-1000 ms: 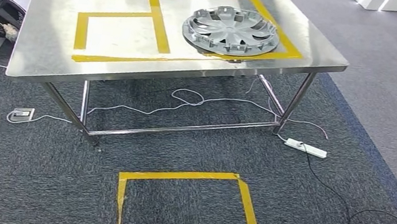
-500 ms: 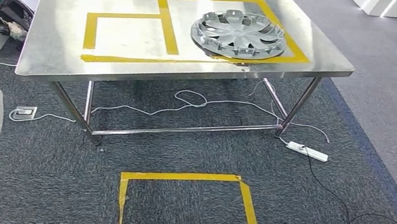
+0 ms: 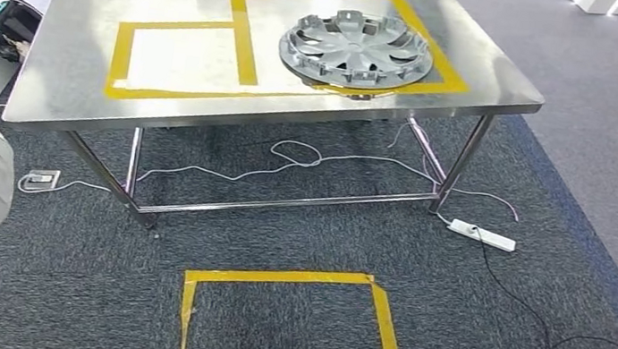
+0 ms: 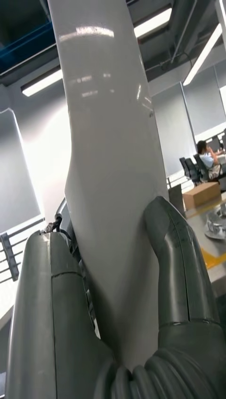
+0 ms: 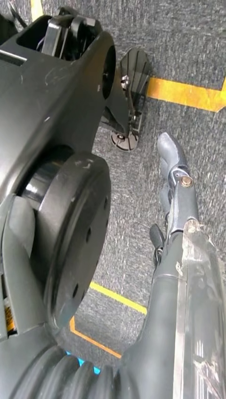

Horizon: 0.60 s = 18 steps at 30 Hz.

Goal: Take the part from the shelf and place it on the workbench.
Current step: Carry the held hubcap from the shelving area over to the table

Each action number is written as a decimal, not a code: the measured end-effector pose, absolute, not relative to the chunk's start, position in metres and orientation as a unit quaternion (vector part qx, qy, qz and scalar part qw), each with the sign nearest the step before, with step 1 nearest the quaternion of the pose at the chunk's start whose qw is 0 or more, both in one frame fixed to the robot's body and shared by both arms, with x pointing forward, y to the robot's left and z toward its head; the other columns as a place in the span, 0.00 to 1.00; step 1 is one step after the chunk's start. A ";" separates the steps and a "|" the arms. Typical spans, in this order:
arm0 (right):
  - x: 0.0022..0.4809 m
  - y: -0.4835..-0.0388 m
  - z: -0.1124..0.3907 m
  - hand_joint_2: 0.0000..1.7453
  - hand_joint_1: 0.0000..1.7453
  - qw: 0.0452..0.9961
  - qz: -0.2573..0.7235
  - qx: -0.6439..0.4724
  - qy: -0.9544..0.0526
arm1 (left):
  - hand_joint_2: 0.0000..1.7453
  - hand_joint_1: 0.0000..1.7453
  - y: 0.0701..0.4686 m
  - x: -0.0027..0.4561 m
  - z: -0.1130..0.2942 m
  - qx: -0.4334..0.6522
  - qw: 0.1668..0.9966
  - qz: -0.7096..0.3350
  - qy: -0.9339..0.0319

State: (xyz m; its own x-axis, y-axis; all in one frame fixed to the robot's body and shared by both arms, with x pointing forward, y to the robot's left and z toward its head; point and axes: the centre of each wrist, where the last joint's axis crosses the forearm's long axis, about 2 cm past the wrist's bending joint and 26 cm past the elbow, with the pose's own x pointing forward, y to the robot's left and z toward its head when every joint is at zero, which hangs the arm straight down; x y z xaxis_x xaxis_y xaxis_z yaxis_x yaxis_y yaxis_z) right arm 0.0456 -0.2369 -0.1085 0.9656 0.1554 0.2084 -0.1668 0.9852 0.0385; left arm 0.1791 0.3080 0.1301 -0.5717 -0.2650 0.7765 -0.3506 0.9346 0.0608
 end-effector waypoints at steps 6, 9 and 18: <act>0.044 -0.237 -0.109 1.00 0.00 0.991 0.081 0.028 -0.102 | 1.00 1.00 0.308 0.179 0.129 0.173 0.430 0.050 -0.884; 0.044 -0.237 -0.109 1.00 0.00 0.991 0.081 0.028 -0.101 | 1.00 1.00 0.308 0.179 0.129 0.173 0.431 0.049 -0.884; 0.048 -0.238 -0.108 1.00 0.00 0.991 0.080 0.027 -0.106 | 1.00 1.00 0.308 0.178 0.128 0.173 0.434 0.048 -0.883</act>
State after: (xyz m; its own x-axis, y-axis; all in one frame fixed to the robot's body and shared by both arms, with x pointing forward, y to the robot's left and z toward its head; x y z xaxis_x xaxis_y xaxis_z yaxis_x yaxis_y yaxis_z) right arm 0.0482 -0.2382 -0.1083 0.9649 0.1519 0.2144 -0.1634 0.9859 0.0368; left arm 0.1777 0.3085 0.1281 -0.5631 -0.2631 0.7834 -0.3465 0.9358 0.0651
